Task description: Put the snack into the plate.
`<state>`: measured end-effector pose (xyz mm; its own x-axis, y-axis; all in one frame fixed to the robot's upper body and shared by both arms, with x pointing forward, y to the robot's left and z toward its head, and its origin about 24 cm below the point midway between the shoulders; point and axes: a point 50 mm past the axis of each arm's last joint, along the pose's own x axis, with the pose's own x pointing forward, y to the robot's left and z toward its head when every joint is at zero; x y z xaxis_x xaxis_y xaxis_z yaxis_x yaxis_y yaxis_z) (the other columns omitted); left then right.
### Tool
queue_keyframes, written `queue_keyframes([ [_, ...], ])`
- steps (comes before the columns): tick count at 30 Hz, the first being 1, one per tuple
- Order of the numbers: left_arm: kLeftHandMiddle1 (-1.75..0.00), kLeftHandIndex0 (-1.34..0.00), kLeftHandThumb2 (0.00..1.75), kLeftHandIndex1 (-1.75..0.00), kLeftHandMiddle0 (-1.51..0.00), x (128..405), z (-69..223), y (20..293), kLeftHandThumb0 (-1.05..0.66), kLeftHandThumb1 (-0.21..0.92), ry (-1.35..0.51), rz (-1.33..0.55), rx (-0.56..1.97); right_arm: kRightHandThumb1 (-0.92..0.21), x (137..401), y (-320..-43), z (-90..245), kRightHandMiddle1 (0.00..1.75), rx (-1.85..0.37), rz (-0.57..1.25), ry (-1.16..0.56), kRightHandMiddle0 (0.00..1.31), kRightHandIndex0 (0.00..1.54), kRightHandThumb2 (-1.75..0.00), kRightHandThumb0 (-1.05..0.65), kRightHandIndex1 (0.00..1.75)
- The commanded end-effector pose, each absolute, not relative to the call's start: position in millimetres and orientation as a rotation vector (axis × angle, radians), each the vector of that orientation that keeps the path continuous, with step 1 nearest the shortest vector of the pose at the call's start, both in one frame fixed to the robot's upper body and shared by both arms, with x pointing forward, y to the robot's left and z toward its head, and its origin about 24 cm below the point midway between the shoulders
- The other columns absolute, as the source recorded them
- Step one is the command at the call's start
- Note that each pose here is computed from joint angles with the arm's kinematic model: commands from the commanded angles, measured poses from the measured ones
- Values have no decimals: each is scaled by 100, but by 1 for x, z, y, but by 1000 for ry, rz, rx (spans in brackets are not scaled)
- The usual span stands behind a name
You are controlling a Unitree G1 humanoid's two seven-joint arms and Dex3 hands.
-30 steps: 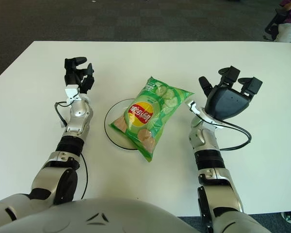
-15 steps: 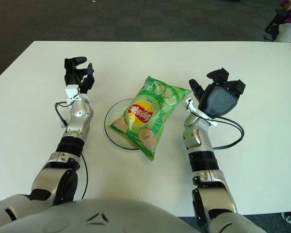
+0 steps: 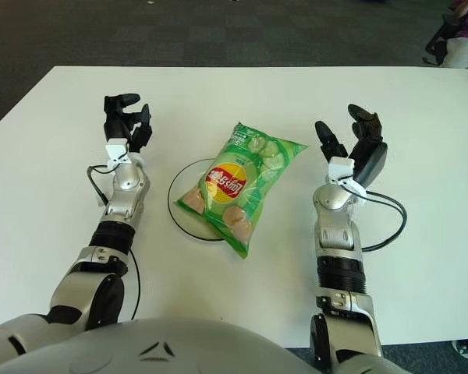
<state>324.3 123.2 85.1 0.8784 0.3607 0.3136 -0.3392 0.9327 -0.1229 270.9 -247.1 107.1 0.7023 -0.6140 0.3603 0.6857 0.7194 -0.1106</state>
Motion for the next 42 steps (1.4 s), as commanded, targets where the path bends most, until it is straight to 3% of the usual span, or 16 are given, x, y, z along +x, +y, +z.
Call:
queue_keyframes([
  [1,-148,-27,33,-146,-48,323,85,126,0,92,-344,368,-50,-92,265,-255,113,33,-119,-632,-341,67,74,-9,-24,18],
  [5,-148,-27,34,-146,-48,323,84,126,0,92,-340,364,-48,-92,260,-262,116,42,-98,-581,-333,63,77,-17,-24,21],
  [8,-148,-27,34,-146,-48,323,83,127,0,92,-336,362,-45,-92,257,-266,119,117,-93,-560,-328,47,75,-28,-31,31],
  [11,-148,-27,34,-146,-48,323,83,127,0,92,-330,360,-41,-92,253,-269,121,143,-88,-550,-327,40,72,-33,-34,40],
  [20,-148,-27,34,-146,-48,324,81,128,0,91,-320,352,-36,-92,250,-267,126,160,70,-504,-343,32,69,-40,-35,51],
  [23,-148,-27,34,-146,-48,324,80,129,0,91,-317,346,-36,-92,251,-261,127,168,115,-424,-328,25,71,-46,-35,43],
  [24,-148,-27,34,-146,-48,324,79,129,0,91,-316,345,-36,-92,251,-259,127,152,119,-396,-321,24,70,-52,-42,40],
  [26,-148,-27,34,-146,-48,324,78,129,0,91,-315,342,-36,-92,253,-250,127,90,108,-332,-297,32,67,-68,-62,20],
  [29,-148,-28,34,-146,-47,324,78,129,0,91,-314,338,-37,-92,254,-239,127,42,74,-251,-269,36,56,-82,-78,7],
  [33,-148,-28,34,-146,-47,324,77,130,0,91,-314,336,-37,-92,256,-233,126,17,31,-199,-246,31,42,-90,-87,1],
  [42,-147,-28,34,-146,-47,324,77,129,0,91,-313,333,-37,-92,261,-208,119,9,18,-106,-231,32,38,-98,-87,1],
])
